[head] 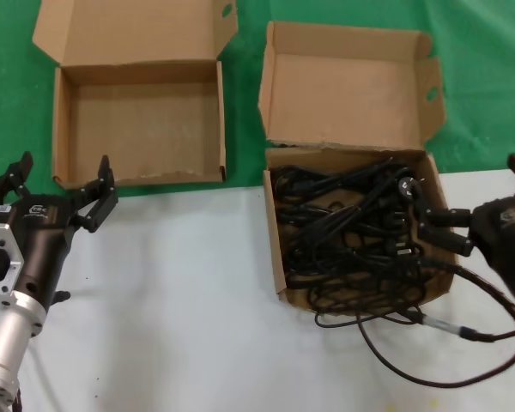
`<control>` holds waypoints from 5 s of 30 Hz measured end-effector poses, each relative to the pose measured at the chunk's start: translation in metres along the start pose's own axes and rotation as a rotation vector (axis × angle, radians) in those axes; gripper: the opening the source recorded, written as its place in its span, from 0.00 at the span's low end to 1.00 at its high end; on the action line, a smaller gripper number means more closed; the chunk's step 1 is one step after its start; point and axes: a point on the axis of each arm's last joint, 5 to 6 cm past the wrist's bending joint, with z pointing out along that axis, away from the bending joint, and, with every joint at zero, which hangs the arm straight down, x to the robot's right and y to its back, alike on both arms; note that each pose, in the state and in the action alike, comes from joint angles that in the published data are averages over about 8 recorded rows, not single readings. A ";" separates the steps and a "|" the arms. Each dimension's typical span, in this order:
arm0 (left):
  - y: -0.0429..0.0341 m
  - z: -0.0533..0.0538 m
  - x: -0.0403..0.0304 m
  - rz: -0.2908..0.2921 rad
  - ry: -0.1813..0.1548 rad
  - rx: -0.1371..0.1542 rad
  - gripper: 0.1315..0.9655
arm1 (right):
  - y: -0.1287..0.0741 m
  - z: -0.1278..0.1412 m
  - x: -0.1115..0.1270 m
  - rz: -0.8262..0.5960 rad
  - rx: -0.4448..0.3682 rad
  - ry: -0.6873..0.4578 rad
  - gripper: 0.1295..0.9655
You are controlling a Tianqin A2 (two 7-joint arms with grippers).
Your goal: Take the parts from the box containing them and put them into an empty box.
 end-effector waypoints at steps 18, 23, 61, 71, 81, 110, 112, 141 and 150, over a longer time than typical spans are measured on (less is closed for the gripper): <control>0.0000 0.000 0.0000 0.000 0.000 0.000 0.37 | -0.070 0.000 0.053 -0.928 0.202 -0.574 1.00; 0.0000 0.000 0.0000 0.000 0.000 0.000 0.25 | -0.079 0.016 0.058 -1.100 0.237 -0.696 1.00; 0.0000 0.000 0.0000 0.000 0.000 0.000 0.02 | -0.087 0.121 0.040 -1.338 0.106 -0.837 0.84; 0.0000 0.000 0.0000 0.000 0.000 0.000 0.02 | -0.082 0.124 0.039 -1.371 0.094 -0.829 0.64; 0.0000 0.000 0.0000 0.000 0.000 0.000 0.02 | -0.078 0.124 0.038 -1.374 0.083 -0.823 0.39; 0.0000 0.000 0.0000 0.000 0.000 0.000 0.02 | -0.168 0.105 0.031 -1.275 0.213 -0.742 0.09; 0.0000 0.000 0.0000 0.000 0.000 0.000 0.02 | -0.179 0.113 0.023 -1.273 0.241 -0.733 0.09; 0.0000 0.000 0.0000 0.000 0.000 0.000 0.02 | -0.200 0.238 -0.100 -1.185 0.398 -0.636 0.16; 0.0000 0.000 0.0000 0.000 0.000 0.000 0.02 | -0.196 0.228 -0.082 -1.146 0.412 -0.547 0.22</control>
